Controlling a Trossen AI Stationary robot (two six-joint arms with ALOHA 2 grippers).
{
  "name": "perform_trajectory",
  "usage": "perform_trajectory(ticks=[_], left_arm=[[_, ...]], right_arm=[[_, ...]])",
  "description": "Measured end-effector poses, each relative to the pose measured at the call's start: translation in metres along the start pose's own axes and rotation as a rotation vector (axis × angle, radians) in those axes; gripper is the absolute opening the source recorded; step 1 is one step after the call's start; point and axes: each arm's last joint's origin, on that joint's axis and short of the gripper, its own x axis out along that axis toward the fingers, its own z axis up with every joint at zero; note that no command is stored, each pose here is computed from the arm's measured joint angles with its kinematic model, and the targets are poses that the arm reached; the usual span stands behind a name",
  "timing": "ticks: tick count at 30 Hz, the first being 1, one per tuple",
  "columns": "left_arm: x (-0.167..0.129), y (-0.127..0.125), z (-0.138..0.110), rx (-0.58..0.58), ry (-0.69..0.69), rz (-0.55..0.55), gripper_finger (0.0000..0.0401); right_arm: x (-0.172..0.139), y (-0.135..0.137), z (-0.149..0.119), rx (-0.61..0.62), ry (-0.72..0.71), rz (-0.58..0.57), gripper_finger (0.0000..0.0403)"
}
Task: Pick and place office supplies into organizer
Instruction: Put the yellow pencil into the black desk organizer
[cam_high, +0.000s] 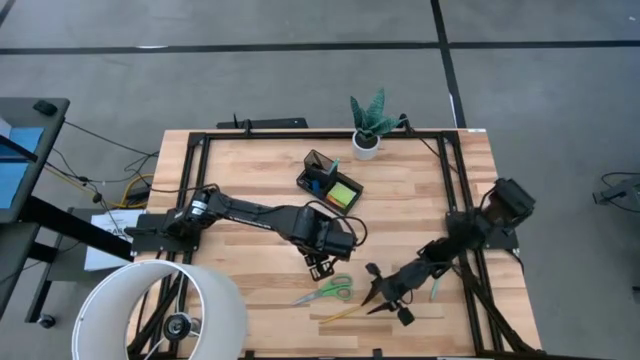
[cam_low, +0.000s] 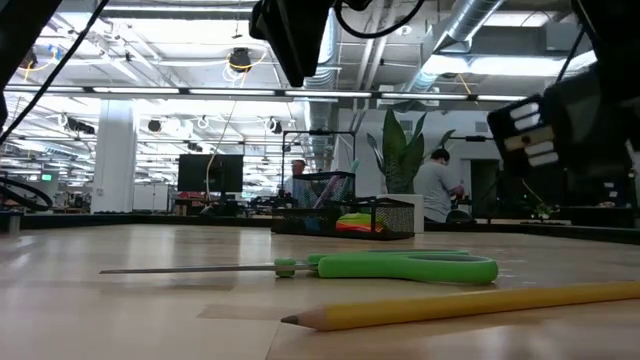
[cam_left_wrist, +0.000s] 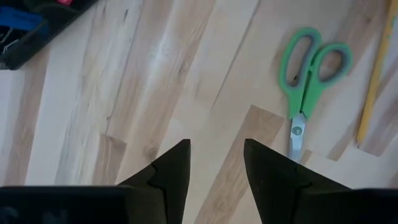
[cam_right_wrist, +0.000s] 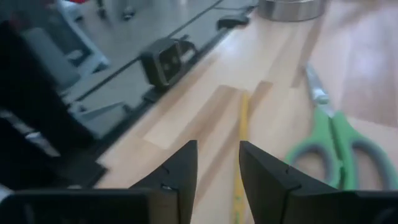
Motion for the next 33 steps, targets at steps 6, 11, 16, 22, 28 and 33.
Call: perform_trajectory(ticks=[6, 11, 16, 22, 28, 33], left_arm=[[0.000, -0.001, -0.001, -0.014, -0.002, 0.001, 0.0144], [0.000, -0.001, -0.001, -0.012, -0.002, 0.002, 0.0144], [0.000, -0.001, -0.001, -0.013, -0.002, 0.002, 0.0144], [0.000, 0.000, 0.000, -0.019, -0.003, 0.012, 0.0144], [0.000, 0.003, -0.005, -0.019, 0.050, 0.036, 0.0144], [0.000, 0.004, -0.004, -0.015, 0.047, 0.034, 0.0144]], right_arm=[[0.015, -0.003, -0.027, 0.001, 0.018, -0.054, 0.0102], [0.025, -0.007, -0.055, -0.003, 0.040, -0.082, 0.0102], [0.036, -0.009, -0.073, -0.001, -0.035, -0.088, 0.0101], [0.041, -0.009, -0.079, -0.018, -0.117, -0.072, 0.0101], [0.043, -0.008, -0.076, -0.006, -0.108, -0.033, 0.0101], [0.042, -0.007, -0.073, -0.010, -0.069, -0.020, 0.0101]])
